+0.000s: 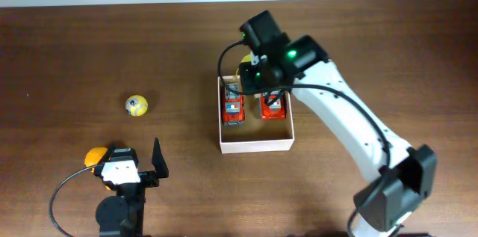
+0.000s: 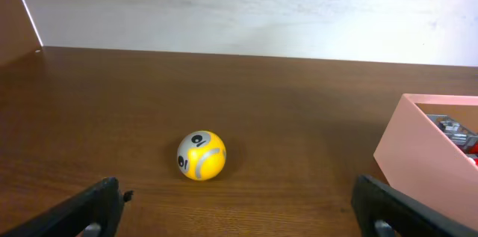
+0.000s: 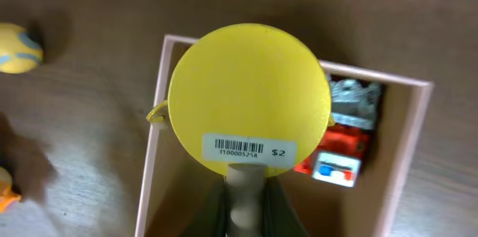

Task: Pack container
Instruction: 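Carry the paddle toy left over the pink box, then lower the paddle toy into the box between the two trucks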

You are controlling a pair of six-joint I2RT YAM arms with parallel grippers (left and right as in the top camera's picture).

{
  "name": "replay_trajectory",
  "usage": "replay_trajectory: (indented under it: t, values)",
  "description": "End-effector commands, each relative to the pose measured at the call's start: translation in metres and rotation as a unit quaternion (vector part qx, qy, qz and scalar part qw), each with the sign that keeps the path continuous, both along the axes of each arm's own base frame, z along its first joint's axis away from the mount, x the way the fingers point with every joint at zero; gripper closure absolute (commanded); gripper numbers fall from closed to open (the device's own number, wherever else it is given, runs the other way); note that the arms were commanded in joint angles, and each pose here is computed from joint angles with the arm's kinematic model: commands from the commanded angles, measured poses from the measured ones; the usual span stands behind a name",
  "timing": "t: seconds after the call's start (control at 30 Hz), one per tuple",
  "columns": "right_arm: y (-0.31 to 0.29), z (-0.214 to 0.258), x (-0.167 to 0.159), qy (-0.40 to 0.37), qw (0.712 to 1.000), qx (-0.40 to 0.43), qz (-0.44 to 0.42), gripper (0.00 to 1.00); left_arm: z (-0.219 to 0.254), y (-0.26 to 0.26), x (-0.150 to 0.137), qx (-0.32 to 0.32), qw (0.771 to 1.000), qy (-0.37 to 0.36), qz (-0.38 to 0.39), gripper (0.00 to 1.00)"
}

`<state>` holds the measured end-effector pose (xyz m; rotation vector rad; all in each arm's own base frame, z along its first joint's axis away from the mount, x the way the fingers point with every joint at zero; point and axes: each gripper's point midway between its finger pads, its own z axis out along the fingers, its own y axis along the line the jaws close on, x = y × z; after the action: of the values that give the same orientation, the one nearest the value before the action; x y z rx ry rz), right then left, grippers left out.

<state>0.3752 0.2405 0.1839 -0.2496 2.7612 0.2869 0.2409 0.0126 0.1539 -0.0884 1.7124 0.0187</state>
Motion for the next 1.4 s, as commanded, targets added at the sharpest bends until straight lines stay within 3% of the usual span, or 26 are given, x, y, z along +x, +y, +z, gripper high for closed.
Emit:
replay_trajectory:
  t: [0.0, 0.6, 1.23, 1.37]
  values:
    - [0.010, -0.030, 0.000, 0.033, 0.999, -0.011, -0.022, 0.92, -0.002, -0.003, 0.000, 0.009, 1.000, 0.000, -0.009, 0.01]
    - [0.015, -0.085, 0.003, 0.082, 0.995, -0.041, -0.048, 0.92, -0.002, -0.003, 0.000, 0.009, 1.000, 0.000, -0.009, 0.01]
    - [-0.004, -0.089, 0.003, 0.086, 0.991, -0.074, -0.072, 0.92, -0.002, -0.003, 0.000, 0.009, 1.000, 0.000, -0.009, 0.01]
    - [-0.005, -0.089, 0.004, 0.085, 0.991, -0.075, -0.073, 0.48, -0.002, -0.003, 0.000, 0.009, 1.000, 0.000, -0.009, 0.01]
